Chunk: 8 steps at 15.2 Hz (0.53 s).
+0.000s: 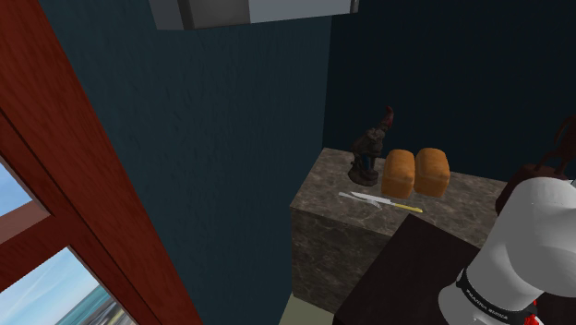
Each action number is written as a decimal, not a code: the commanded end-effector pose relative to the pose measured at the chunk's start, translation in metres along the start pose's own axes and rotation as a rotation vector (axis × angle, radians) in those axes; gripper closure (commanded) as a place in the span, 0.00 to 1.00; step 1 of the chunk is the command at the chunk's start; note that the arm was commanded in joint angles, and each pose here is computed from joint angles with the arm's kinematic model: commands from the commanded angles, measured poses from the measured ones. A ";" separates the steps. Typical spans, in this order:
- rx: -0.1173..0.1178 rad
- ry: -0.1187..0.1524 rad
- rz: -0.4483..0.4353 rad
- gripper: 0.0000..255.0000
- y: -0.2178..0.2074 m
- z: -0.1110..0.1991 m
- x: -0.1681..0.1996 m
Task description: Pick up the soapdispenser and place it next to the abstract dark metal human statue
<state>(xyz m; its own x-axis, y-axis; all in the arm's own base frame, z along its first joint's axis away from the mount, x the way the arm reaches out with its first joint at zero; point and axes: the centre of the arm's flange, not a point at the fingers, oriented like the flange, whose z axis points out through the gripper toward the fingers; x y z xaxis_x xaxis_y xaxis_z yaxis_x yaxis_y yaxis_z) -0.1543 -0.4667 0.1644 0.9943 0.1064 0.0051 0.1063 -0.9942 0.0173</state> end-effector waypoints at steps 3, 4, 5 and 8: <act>0.008 0.000 0.003 1.00 -0.002 0.006 -0.001; 0.008 0.000 0.003 1.00 -0.002 0.006 -0.001; 0.008 0.000 0.003 1.00 -0.002 0.006 -0.001; 0.008 0.000 0.003 0.00 -0.003 0.006 -0.001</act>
<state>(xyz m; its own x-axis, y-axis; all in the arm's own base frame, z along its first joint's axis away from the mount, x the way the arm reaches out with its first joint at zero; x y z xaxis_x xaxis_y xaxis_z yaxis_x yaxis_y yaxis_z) -0.1542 -0.4655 0.1594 0.9944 0.1051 0.0052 0.1050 -0.9944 0.0135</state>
